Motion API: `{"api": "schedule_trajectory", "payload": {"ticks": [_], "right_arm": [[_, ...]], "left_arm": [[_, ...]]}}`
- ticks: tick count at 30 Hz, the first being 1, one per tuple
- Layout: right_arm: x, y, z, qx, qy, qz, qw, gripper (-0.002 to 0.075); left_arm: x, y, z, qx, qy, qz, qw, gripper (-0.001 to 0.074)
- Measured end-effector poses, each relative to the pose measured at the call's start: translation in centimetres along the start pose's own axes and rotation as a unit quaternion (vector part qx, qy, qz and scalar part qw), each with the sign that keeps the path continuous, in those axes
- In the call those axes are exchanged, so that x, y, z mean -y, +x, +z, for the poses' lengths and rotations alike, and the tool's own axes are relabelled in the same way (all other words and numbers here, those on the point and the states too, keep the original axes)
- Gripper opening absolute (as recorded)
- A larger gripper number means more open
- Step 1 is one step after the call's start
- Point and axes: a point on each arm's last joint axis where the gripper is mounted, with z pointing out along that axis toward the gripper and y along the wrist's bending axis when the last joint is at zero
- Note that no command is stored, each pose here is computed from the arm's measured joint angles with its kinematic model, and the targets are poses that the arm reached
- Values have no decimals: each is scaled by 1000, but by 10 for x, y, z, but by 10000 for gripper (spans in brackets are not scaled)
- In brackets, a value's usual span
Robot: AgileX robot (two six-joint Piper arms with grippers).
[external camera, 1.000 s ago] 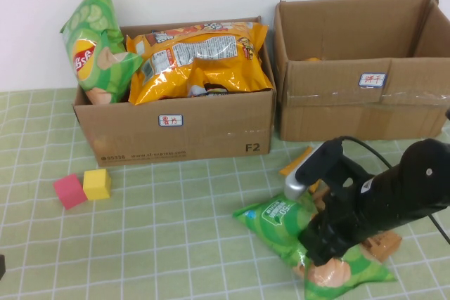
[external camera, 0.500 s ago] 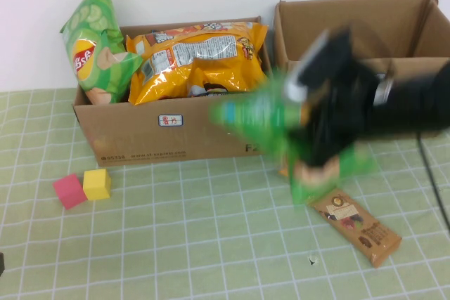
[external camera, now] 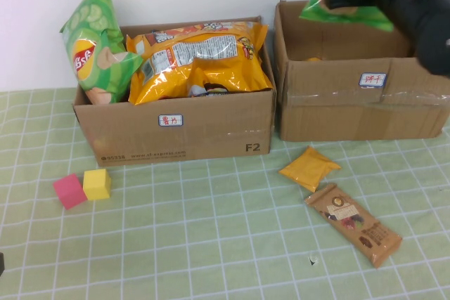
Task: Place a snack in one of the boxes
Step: Place the potato chip in the potato chip box
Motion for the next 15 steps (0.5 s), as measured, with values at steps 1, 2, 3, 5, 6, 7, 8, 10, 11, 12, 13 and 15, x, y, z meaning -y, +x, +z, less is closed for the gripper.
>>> {"api": "schedule_trajectory", "payload": {"ticks": [1, 2, 3, 5, 6, 7, 8, 10, 11, 12, 13, 15], "right_arm": [[-3, 2, 4, -1, -2, 10, 1000, 261], [-6, 3, 8, 1, -5, 20, 1000, 261], [-10, 1, 11, 6, -9, 27, 1000, 261], [-21, -3, 18, 17, -24, 39, 999, 261], [-28, -4, 21, 18, -34, 42, 998, 261], [-35, -7, 25, 24, -45, 46, 998, 261], [-45, -11, 27, 30, -57, 53, 997, 261], [-61, -17, 33, 44, -75, 74, 994, 261], [-71, -21, 36, 50, -84, 84, 992, 261], [-78, -25, 38, 58, -92, 92, 990, 261], [-88, -28, 41, 64, -100, 100, 988, 261], [-105, -31, 45, 72, -116, 108, 985, 261]], "left_arm": [[0, 0, 0, 0, 0, 0, 1000, -1], [0, 0, 0, 0, 0, 0, 1000, -1], [0, 0, 0, 0, 0, 0, 1000, -1], [0, 0, 0, 0, -1, 1, 1000, -1], [0, 0, 0, 1, -1, 1, 1000, -1], [0, 0, 0, 1, -1, 1, 1000, -1], [0, 0, 0, 1, -1, 1, 1000, -1], [0, 0, 0, 1, -1, 1, 1000, -1], [0, 0, 0, 1, -1, 1, 1000, -1], [0, 0, 0, 1, -1, 1, 1000, -1], [0, 0, 0, 1, -1, 1, 1000, -1], [0, 0, 0, 1, -1, 1, 1000, -1]]}}
